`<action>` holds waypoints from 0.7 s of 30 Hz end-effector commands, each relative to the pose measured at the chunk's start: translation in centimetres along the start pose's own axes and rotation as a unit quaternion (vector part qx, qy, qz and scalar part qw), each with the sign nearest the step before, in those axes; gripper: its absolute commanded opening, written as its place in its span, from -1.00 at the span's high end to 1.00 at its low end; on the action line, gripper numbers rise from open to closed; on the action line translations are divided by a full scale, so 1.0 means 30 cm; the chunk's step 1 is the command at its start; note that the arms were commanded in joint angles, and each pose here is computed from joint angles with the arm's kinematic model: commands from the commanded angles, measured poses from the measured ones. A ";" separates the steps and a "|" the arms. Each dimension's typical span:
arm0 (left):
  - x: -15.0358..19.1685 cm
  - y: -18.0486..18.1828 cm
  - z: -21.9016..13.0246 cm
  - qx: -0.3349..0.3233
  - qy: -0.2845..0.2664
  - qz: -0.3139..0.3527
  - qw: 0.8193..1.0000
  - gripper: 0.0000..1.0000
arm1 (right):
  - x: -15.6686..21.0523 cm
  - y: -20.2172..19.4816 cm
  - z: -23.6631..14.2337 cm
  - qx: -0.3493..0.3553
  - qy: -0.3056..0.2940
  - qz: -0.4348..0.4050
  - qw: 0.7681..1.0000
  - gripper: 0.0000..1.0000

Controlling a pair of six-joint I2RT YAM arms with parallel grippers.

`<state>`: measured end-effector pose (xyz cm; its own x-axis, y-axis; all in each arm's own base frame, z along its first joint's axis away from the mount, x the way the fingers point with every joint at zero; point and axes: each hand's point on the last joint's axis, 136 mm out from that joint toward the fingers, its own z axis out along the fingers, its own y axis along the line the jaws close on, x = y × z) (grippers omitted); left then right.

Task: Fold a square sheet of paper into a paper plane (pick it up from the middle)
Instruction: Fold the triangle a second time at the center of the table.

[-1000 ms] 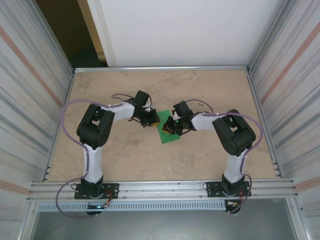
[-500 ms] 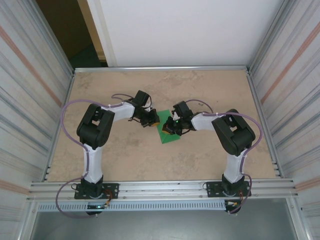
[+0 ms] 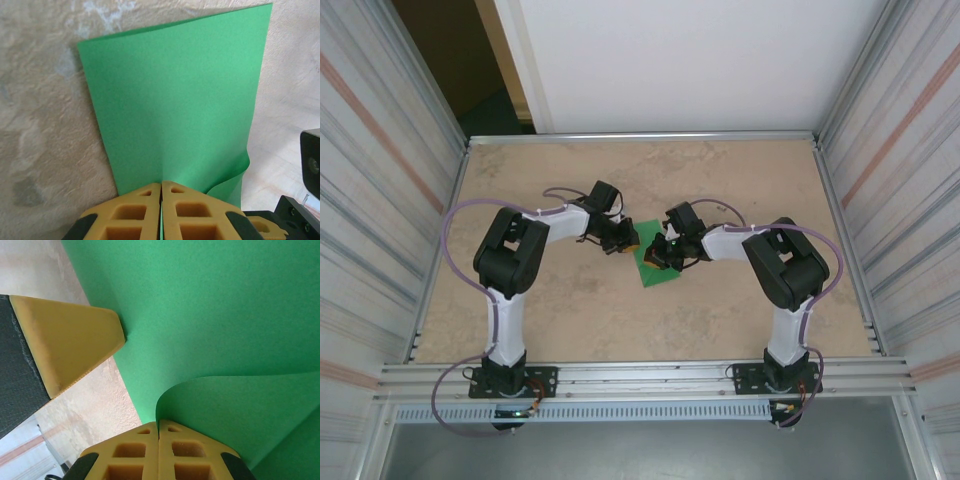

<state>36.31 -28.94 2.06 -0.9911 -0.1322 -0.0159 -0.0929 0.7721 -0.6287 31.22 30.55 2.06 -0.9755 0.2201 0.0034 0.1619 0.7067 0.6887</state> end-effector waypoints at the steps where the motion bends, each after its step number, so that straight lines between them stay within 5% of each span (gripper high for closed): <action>1: 0.051 0.068 0.032 -0.032 0.027 -0.011 0.999 0.82 | 0.010 0.019 0.019 -0.007 0.011 -0.002 1.000 1.00; 21: 0.045 0.049 0.012 -0.026 0.021 -0.008 0.999 0.82 | 0.017 -0.034 0.042 0.026 0.018 0.014 0.999 0.94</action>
<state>36.33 -28.93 2.06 -0.9910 -0.1331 -0.0165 -0.0932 0.7719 -0.6288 31.30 30.97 1.70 -0.9773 0.2113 0.0153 0.1640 0.7085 0.6864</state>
